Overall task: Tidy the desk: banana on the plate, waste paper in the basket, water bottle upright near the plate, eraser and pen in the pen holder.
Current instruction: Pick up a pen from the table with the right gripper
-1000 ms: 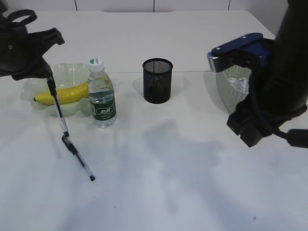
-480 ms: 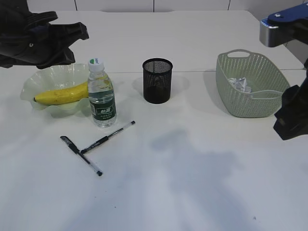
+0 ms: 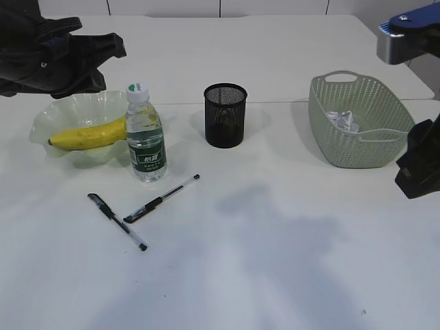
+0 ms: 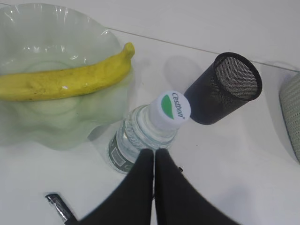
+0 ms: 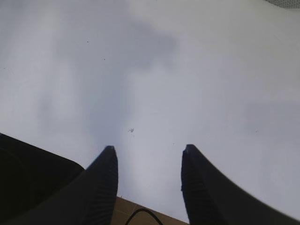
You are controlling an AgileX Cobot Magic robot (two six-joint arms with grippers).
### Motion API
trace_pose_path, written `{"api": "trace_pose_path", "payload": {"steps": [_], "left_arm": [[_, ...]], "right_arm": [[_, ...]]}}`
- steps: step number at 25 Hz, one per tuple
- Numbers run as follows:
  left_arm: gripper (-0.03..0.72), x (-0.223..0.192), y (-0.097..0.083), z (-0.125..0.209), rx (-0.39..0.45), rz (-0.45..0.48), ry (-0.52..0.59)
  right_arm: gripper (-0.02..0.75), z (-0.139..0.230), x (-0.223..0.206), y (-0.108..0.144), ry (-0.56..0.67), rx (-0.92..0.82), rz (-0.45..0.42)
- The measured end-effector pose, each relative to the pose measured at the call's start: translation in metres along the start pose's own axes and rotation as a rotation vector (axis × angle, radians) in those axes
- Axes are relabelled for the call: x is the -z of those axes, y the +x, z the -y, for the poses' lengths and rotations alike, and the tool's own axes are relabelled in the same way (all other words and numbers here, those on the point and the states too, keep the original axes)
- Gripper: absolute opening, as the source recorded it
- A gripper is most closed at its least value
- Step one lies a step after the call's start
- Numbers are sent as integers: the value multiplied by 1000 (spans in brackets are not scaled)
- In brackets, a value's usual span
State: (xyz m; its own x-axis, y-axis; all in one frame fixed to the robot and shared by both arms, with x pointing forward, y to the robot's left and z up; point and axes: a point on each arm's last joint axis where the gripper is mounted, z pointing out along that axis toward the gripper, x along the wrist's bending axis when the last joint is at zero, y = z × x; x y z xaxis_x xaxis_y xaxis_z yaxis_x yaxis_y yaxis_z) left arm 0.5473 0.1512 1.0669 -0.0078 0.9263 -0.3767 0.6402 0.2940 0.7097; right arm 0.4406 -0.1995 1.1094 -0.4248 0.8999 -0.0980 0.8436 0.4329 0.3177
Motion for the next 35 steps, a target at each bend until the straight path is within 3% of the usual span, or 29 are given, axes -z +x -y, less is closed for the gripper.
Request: {"api": "trace_pose_path", "payload": {"steps": [9,20,30,35], "left_arm": [[-24,1,15,4,84,-130,63],[-24,14,38,-11,192,-193,43],[-24,18,94,14,331,-296,89],[-24,32,116,25,362,-321,75]], "right_arm": [[337,1,-1,0,4,-2,0],[337,-17,-15,2,24,101,-2],[323,-85,-44,10,50,220,-31],[322,-115,-66,20,60,277,-63]]}}
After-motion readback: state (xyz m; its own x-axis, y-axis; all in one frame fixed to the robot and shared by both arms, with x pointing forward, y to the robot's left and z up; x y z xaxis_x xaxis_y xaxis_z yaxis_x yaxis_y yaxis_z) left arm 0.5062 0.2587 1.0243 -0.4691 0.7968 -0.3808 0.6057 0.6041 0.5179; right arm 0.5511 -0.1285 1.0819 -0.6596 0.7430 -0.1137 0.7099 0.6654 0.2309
